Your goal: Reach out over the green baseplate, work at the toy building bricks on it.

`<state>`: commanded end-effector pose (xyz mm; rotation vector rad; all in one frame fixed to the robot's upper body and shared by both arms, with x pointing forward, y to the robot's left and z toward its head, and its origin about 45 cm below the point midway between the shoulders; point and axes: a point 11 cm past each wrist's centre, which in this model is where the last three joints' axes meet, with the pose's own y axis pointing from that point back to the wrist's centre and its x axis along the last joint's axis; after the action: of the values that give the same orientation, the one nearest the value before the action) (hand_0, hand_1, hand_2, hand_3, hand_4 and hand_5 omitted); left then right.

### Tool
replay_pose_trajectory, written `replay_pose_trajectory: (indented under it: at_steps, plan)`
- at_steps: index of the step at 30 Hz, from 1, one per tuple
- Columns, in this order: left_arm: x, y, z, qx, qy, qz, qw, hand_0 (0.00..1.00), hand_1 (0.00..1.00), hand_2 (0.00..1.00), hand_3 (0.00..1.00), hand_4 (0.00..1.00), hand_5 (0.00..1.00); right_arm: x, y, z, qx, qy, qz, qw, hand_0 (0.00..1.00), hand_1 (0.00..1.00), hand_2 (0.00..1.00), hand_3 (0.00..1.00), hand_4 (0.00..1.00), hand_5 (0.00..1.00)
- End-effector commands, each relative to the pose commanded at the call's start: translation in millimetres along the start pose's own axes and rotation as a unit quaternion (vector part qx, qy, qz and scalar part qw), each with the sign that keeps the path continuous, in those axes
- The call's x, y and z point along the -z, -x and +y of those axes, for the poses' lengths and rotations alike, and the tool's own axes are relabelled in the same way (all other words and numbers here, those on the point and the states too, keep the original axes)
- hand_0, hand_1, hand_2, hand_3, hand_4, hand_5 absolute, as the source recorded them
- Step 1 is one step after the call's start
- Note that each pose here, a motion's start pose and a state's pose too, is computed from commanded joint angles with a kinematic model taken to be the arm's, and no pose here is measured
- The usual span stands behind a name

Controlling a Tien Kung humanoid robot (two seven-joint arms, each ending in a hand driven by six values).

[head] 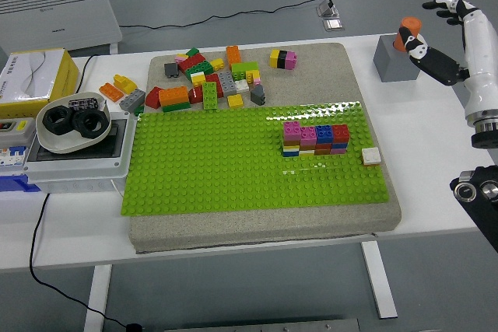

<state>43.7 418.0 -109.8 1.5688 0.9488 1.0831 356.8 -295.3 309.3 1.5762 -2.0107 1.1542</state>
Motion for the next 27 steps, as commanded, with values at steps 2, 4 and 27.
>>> replay_pose_trajectory:
  at_steps: [2, 4, 27]
  plan:
    - [2.8, 3.1, -0.3, 0.009, -0.008, -0.011, 1.000, 0.738, 0.523, 0.576, 0.707, 0.827, 0.998, -3, -4.1, 2.4, -0.005, 0.002, 0.007, 1.000, 0.692, 0.706, 0.749, 0.644, 0.759, 0.427]
    - [4.2, 5.0, -0.5, 0.014, -0.013, -0.020, 1.000, 0.738, 0.523, 0.576, 0.707, 0.827, 0.998, -9, -7.3, 5.2, -0.010, 0.009, 0.004, 1.000, 0.692, 0.706, 0.749, 0.644, 0.759, 0.427]
    - [3.4, 5.8, -2.1, 0.000, 0.013, -0.019, 1.000, 0.746, 0.552, 0.589, 0.699, 0.799, 0.918, -92, -81.5, 31.0, -0.150, 0.121, -0.123, 0.974, 0.662, 0.679, 0.727, 0.642, 0.724, 0.352]
